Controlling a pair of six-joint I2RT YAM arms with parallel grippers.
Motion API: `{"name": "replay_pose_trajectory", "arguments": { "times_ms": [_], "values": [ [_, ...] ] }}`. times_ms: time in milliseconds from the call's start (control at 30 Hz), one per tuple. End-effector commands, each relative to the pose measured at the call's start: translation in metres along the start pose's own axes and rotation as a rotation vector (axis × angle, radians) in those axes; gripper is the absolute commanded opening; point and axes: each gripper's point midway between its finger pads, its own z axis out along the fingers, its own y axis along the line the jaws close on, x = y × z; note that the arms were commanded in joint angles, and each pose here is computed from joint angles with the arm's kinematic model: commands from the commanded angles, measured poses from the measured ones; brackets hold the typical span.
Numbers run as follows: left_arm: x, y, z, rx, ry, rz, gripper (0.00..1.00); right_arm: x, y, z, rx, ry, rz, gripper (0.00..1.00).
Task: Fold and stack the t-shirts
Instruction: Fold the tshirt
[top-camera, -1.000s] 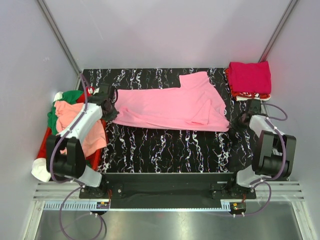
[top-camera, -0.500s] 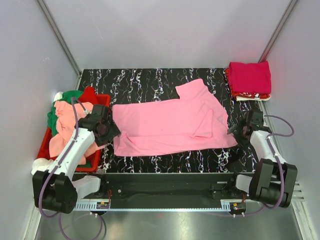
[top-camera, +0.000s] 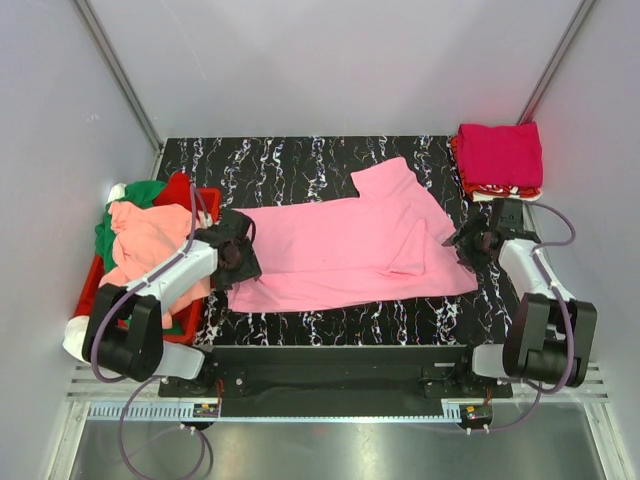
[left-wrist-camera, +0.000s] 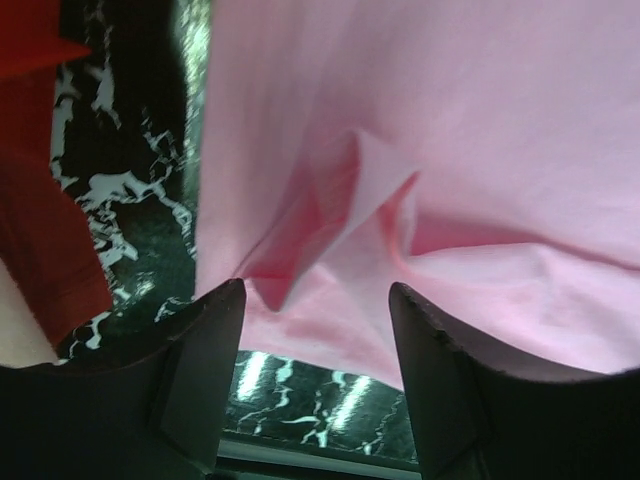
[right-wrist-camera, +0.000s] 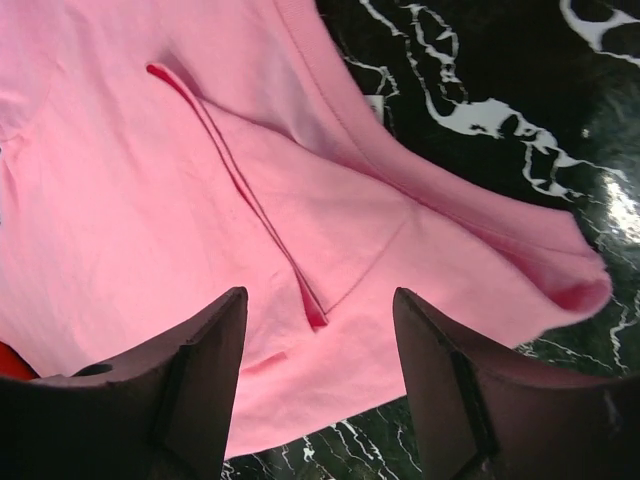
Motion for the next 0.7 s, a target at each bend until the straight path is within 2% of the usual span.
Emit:
{"name": "replay_pose_trajectory", "arguments": {
  "times_ms": [0,133,300,433,467,533,567,667],
  "values": [
    [-0.008,0.005,-0.002,0.006,-0.083,-0.018,0.68,-0.013,0.036,0.001,-0.096,-0.013,-0.088,0.67],
    [0.001,0.008,0.005,0.034,-0.098,-0.018,0.72,-0.003,0.043,0.018,-0.092,0.031,-0.118,0.66],
    [0.004,0.006,0.019,0.06,-0.113,-0.01,0.68,0.006,0.048,0.036,-0.096,0.056,-0.137,0.64],
    [0.004,0.003,0.023,0.095,-0.134,-0.001,0.51,0.017,0.052,0.056,-0.127,0.107,-0.155,0.58],
    [0.004,0.002,0.023,0.101,-0.135,0.005,0.43,0.018,0.052,0.06,-0.128,0.11,-0.157,0.55],
    [0.005,0.001,0.022,0.108,-0.134,0.006,0.37,0.018,0.049,0.072,-0.119,0.119,-0.162,0.52],
    [0.007,0.003,0.021,0.104,-0.128,0.004,0.29,0.016,0.049,0.076,-0.115,0.116,-0.163,0.5],
    [0.009,0.006,0.013,0.1,-0.122,-0.005,0.22,0.017,0.043,0.09,-0.085,0.127,-0.164,0.46]
  ]
}}
